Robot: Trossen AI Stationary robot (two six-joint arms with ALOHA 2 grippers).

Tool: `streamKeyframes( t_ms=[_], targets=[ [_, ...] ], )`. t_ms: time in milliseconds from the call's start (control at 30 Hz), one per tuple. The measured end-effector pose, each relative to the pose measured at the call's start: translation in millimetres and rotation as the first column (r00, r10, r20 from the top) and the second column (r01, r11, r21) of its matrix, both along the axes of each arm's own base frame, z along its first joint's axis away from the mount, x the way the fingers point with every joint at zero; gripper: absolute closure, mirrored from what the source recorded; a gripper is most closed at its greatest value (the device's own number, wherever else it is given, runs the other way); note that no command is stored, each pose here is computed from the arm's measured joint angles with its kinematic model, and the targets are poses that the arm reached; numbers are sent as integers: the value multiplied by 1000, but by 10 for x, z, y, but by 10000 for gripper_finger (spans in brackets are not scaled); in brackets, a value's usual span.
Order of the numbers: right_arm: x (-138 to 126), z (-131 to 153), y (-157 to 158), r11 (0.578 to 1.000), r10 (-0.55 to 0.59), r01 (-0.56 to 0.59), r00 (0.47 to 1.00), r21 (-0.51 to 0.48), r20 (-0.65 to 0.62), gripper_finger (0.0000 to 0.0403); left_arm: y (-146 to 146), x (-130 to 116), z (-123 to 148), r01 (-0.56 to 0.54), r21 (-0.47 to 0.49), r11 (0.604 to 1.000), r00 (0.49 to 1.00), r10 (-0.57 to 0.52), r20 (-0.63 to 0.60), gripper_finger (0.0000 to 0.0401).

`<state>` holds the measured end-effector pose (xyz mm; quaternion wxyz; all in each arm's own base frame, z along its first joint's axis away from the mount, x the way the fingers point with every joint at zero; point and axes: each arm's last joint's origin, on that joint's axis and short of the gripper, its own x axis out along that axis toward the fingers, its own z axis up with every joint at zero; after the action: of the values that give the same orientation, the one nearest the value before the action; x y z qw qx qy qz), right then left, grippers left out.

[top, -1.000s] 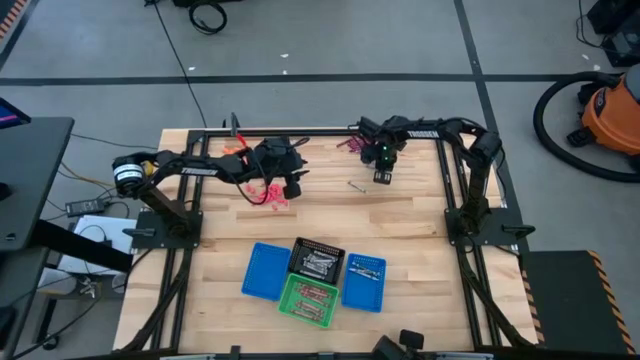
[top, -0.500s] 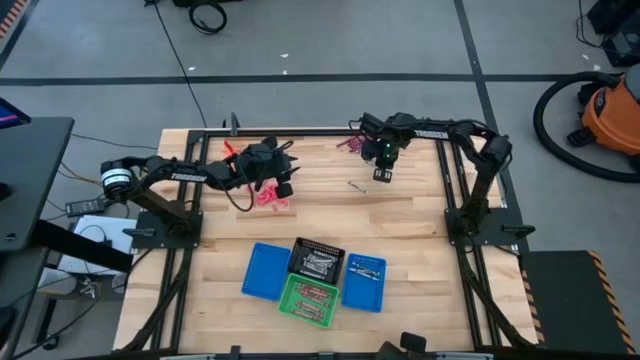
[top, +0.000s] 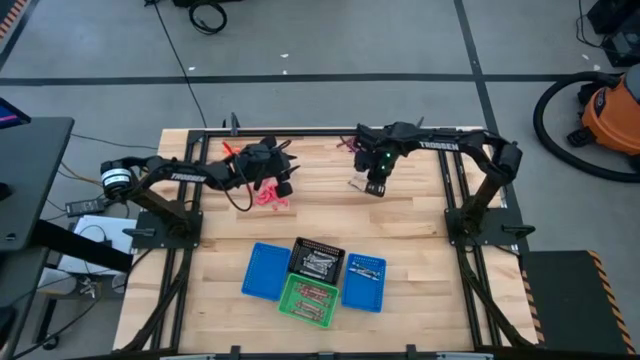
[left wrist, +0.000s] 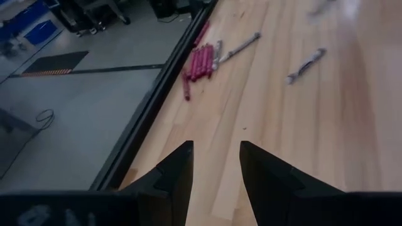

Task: Sort crayons
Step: Put the white crayon into the right blue bin

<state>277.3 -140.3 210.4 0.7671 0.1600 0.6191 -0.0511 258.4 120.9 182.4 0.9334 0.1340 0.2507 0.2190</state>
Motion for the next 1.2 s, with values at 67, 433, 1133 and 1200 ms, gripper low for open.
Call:
streamKeyframes(
  t_ms=[67, 433, 1133, 1200],
  targets=[
    [49, 16, 124, 996, -9, 7, 1000, 85, 25, 385, 15, -12, -9, -18, -21, 1000, 1000, 18, 1, 260],
    [259, 41, 1077, 981, 46, -33, 997, 192, -64, 382, -95, 22, -38, 11, -58, 998, 1000, -12, -17, 260],
    [238, 87, 2445, 992, -48, 50, 999, 115, -24, 382, -194, 77, -11, 26, -99, 995, 999, -22, 41, 260],
    [221, 75, 2490, 992, -60, 62, 998, 110, -23, 381, -194, 76, -12, 26, -99, 995, 999, -22, 41, 260]
  ],
)
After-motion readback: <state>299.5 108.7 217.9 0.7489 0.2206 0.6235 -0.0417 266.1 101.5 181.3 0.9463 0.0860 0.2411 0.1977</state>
